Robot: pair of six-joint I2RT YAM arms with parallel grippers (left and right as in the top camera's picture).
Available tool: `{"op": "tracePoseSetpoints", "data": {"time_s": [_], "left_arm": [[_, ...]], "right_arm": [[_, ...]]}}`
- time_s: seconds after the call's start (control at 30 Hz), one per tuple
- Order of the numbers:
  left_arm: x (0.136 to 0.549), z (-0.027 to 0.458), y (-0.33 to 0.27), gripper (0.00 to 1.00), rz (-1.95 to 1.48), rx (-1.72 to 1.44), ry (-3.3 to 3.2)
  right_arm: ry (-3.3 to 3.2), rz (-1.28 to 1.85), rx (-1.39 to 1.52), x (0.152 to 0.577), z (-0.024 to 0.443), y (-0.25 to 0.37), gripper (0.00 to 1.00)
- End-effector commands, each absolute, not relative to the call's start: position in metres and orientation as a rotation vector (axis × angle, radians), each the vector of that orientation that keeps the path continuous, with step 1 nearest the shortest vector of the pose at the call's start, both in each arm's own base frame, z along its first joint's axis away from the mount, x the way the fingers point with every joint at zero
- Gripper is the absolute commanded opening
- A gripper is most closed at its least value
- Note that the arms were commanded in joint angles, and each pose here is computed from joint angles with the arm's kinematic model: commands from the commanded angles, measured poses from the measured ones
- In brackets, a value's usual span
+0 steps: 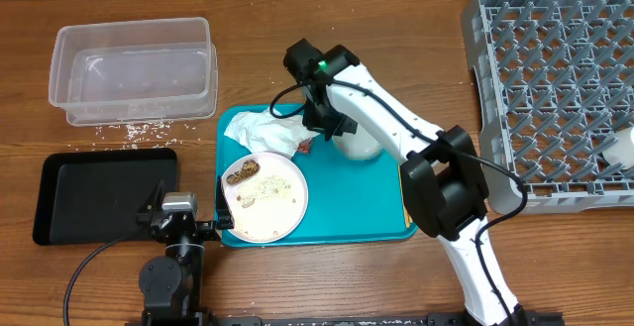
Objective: Sort waste into correct bins and load items into the dishwasher
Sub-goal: 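Return the right gripper to the tray and grasp the white saucer, then lift the white saucer and carry it to the dish rack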
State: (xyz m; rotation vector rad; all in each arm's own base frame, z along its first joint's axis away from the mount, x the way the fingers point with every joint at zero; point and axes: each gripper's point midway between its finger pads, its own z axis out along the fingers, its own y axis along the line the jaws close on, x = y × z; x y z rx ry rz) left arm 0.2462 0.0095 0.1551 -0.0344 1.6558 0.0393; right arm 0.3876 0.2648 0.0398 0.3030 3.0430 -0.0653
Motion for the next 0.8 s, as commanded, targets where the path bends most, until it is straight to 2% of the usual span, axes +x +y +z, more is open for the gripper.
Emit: {"op": "tracePoseSetpoints", "data": {"time_s": [0.0,0.17,0.3,0.4,0.53,0.57,0.63,0.7,0.77], "left_arm": [[0.246,0.156,0.009,1.00,0.031,-0.037,1.648],[0.246,0.156,0.009,1.00,0.031,-0.037,1.648],[0.246,0.156,0.009,1.00,0.031,-0.037,1.648],[0.246,0.156,0.009,1.00,0.032,-0.037,1.648],[0.246,0.156,0.009,1.00,0.031,-0.037,1.648],[0.246,0.156,0.009,1.00,0.031,-0.037,1.648],[0.246,0.156,0.009,1.00,0.031,-0.037,1.648],[0.246,0.156,0.009,1.00,0.031,-0.037,1.648],[0.246,0.156,0.009,1.00,0.031,-0.037,1.648]], "right_arm": [[3.080,-0.013,0.296,0.383,0.040,0.273,0.04],[3.031,0.049,0.236,0.400,0.089,0.266,0.04],[2.904,0.128,0.233,0.427,0.169,0.232,0.04],[2.760,0.186,0.276,0.447,0.240,0.180,0.04],[2.528,0.188,0.428,0.465,0.318,0.074,0.04],[2.421,0.161,0.556,0.469,0.341,0.016,0.04],[2.298,0.118,0.753,0.468,0.356,-0.071,0.04],[2.252,0.134,0.815,0.469,0.357,-0.114,0.04],[2.230,0.181,0.759,0.476,0.357,-0.147,0.04]]}}
